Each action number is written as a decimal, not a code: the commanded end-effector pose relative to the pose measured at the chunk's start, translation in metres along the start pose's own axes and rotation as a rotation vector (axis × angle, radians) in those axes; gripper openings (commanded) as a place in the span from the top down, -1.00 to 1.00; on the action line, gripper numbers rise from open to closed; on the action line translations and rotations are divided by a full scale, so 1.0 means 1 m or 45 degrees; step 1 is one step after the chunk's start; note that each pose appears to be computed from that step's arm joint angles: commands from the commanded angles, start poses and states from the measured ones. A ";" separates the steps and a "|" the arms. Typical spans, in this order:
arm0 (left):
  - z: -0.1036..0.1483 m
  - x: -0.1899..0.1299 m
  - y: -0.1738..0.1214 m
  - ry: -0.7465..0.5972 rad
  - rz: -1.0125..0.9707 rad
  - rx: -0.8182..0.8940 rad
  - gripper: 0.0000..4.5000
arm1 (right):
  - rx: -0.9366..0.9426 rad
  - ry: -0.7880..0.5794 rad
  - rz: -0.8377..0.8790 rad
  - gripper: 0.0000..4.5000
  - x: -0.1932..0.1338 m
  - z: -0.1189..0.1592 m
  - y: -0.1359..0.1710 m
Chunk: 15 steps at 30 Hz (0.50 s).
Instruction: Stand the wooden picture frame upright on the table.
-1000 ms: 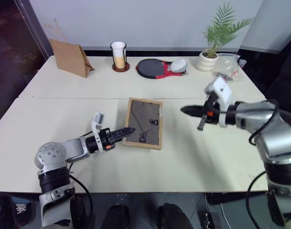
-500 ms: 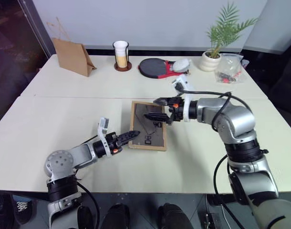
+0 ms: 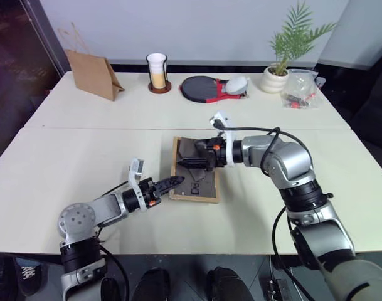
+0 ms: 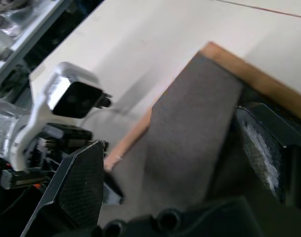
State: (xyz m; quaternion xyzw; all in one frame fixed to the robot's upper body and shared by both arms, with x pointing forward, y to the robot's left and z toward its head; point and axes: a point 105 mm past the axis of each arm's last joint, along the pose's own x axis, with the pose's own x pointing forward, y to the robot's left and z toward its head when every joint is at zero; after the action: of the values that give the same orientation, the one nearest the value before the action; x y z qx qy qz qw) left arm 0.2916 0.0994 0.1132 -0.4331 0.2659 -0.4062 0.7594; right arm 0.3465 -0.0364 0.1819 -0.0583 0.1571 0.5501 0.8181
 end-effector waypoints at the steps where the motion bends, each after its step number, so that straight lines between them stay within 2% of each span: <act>1: 0.009 0.001 -0.011 -0.057 -0.069 0.021 0.54 | -0.106 -0.096 0.053 -0.99 -0.010 0.031 0.016; 10: 0.013 0.001 -0.003 -0.103 -0.045 -0.023 0.54 | -0.190 -0.120 0.010 -0.99 -0.045 0.043 0.029; 15: 0.017 0.001 -0.004 -0.116 -0.047 -0.020 0.54 | -0.227 -0.113 -0.002 -0.99 -0.058 0.041 0.035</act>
State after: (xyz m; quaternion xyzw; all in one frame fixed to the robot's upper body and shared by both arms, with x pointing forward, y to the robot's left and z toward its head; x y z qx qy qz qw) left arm 0.3006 0.1038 0.1133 -0.4603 0.2490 -0.3874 0.7590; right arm 0.3113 -0.0654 0.2299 -0.0935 0.1013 0.5505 0.8234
